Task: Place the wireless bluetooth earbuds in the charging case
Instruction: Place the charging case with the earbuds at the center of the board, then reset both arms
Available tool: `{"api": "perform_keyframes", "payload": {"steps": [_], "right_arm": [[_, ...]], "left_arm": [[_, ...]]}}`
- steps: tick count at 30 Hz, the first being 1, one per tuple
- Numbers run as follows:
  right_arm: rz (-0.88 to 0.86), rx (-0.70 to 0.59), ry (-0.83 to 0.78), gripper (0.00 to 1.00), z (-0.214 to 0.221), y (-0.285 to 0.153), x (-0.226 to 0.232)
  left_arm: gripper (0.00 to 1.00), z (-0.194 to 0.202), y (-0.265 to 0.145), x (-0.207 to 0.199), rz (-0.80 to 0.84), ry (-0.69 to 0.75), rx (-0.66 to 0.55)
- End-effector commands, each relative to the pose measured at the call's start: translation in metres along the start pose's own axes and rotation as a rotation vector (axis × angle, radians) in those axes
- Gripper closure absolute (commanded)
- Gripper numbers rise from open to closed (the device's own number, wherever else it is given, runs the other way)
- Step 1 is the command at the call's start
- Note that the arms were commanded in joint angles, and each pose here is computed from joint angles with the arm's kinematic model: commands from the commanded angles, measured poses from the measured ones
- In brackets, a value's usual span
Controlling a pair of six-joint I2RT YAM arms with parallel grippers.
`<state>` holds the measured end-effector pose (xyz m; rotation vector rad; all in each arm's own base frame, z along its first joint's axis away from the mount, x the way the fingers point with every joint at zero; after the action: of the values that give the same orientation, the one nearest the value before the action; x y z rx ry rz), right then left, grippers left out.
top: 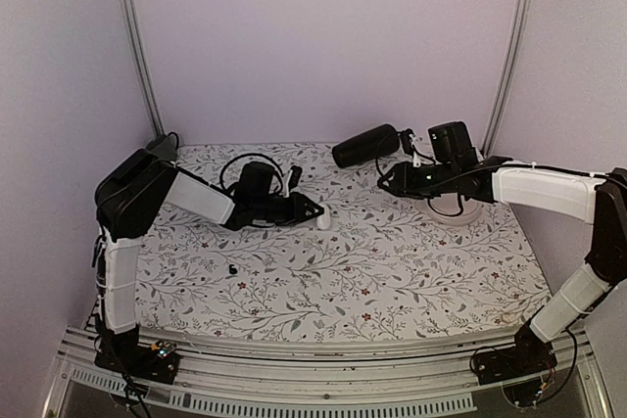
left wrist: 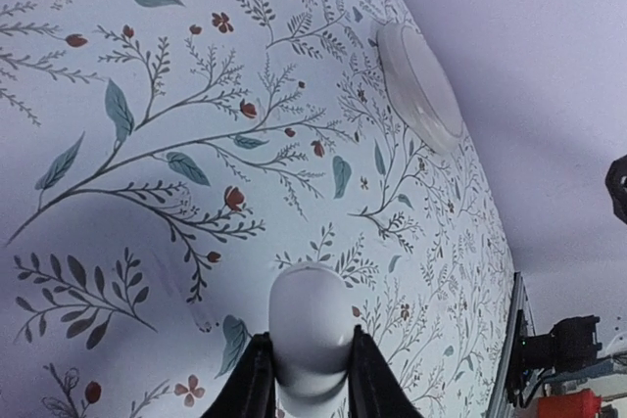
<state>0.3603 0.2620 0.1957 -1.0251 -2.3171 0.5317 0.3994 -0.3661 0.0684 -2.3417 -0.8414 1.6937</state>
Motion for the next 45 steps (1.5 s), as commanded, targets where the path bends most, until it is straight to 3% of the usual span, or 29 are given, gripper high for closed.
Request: {"api": "perform_keyframes", "payload": {"steps": [1,5,11,14,15,17,18,19,24,29,32,34,38,42,45], "right_arm": [[0.037,-0.065,-0.004,0.61,-0.011,-0.015,-0.01],[0.071,-0.08,0.006,0.56,-0.011,-0.023,-0.021],[0.138,-0.121,0.011,0.4,-0.016,-0.04,-0.036],[0.2,-0.145,0.009,0.22,-0.018,-0.05,-0.048],[0.224,-0.156,0.01,0.02,-0.019,-0.055,-0.052],[0.306,-0.177,0.01,0.01,-0.018,-0.064,-0.066],[0.356,-0.19,0.013,0.01,-0.018,-0.07,-0.074],[0.427,-0.207,0.017,0.01,-0.018,-0.078,-0.084],[0.696,-0.365,-0.001,0.01,-0.016,-0.13,-0.132],[0.951,-0.488,-0.107,0.01,0.017,-0.168,-0.173],[1.006,-0.464,-0.091,0.01,0.042,-0.171,-0.203],[0.993,-0.521,-0.085,0.01,0.05,-0.173,-0.213],[1.002,-0.617,-0.175,0.01,0.06,-0.173,-0.213],[0.952,-0.635,-0.3,0.01,0.057,-0.163,-0.208],[0.928,-0.61,-0.292,0.01,0.062,-0.16,-0.214]], "left_arm": [[0.68,-0.001,0.006,0.003,-0.051,0.036,0.008],[0.52,-0.003,0.002,0.003,-0.077,0.06,-0.006],[0.41,-0.015,-0.017,-0.009,-0.099,0.118,-0.07],[0.37,-0.025,-0.035,-0.022,-0.095,0.169,-0.125],[0.25,-0.029,-0.044,-0.028,-0.095,0.19,-0.15],[0.19,-0.04,-0.065,-0.043,-0.088,0.24,-0.216],[0.06,-0.046,-0.076,-0.048,-0.09,0.268,-0.255],[0.04,-0.052,-0.088,-0.05,-0.098,0.283,-0.293],[0.04,-0.074,-0.15,-0.051,-0.161,0.319,-0.467],[0.04,-0.081,-0.207,-0.039,-0.258,0.385,-0.614],[0.04,-0.082,-0.237,-0.022,-0.329,0.38,-0.707],[0.04,-0.084,-0.261,-0.012,-0.4,0.368,-0.801],[0.04,-0.08,-0.302,0.012,-0.537,0.364,-0.931],[0.04,-0.074,-0.34,0.032,-0.726,0.38,-1.037],[0.04,-0.067,-0.364,0.042,-0.861,0.407,-1.089]]}}
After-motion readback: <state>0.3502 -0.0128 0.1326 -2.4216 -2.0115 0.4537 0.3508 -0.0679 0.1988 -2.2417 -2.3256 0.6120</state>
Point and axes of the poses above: each gripper's point midway between its finger pads, its own y axis out along the fingers, its own x axis along the line the jaws close on, z = x × y, the point moved 2 cm from there along -y, back along the fingers, and after that the axes turned 14 degrees about -y, right-handed, at the moved point
